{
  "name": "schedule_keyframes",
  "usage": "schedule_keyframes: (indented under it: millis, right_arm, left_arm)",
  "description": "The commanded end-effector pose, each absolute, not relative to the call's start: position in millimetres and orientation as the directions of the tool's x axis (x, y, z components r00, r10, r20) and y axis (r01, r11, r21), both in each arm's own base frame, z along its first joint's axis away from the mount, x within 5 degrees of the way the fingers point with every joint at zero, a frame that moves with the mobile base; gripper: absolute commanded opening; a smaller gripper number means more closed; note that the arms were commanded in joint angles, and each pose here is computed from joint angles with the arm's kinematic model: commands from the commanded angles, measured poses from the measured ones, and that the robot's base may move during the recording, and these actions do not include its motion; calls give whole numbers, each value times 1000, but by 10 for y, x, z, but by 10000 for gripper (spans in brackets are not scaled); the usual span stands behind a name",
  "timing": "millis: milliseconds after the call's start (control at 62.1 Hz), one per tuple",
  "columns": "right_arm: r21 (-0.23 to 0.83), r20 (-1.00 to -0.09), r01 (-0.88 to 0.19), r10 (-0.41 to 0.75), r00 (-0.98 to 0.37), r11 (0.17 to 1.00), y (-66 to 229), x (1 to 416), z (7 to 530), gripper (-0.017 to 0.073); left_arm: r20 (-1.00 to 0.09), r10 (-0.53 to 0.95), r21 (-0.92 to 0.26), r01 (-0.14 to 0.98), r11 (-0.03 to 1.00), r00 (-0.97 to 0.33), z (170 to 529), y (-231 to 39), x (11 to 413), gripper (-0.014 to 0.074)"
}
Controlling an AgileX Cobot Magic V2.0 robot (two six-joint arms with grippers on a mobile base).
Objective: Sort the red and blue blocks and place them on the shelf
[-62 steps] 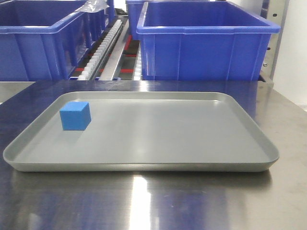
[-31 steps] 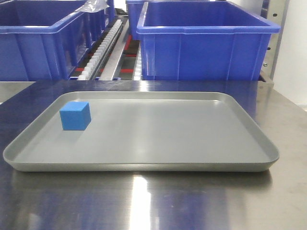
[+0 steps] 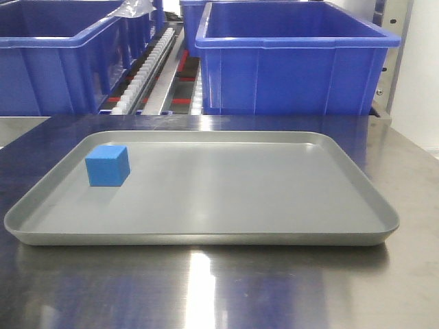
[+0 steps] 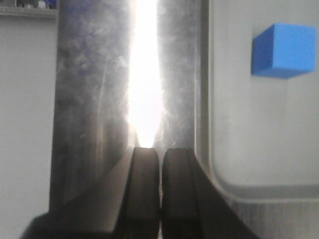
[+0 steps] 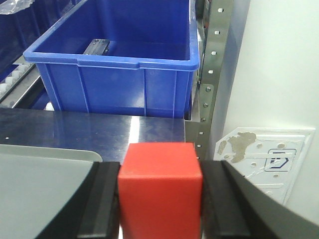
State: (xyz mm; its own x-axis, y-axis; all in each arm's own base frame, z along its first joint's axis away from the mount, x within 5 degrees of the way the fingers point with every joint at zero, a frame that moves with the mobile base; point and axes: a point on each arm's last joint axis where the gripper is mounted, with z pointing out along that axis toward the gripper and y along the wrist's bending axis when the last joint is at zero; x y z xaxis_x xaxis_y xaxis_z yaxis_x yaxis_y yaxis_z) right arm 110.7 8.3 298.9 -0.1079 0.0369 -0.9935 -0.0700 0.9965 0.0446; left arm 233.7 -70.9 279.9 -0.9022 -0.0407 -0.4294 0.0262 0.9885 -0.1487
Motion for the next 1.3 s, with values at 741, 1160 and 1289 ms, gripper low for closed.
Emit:
schedule_keyframes:
  millis: [741, 1160, 1289]
  right_arm:
    - [32, -999, -66, 32, 2, 997, 73, 1106, 3160, 52]
    - [32, -999, -66, 32, 2, 997, 73, 1106, 3160, 52]
    - [32, -999, -66, 32, 2, 997, 73, 1106, 3160, 52]
  left_arm:
    - [-316, 74, -114, 115, 987, -946, 2891, -1767, 3250, 127]
    - [-329, 80, -101, 120, 988, -941, 2905, -1759, 3264, 127]
    - [-332, 83, -95, 121, 988, -940, 2905, -1754, 3266, 127]
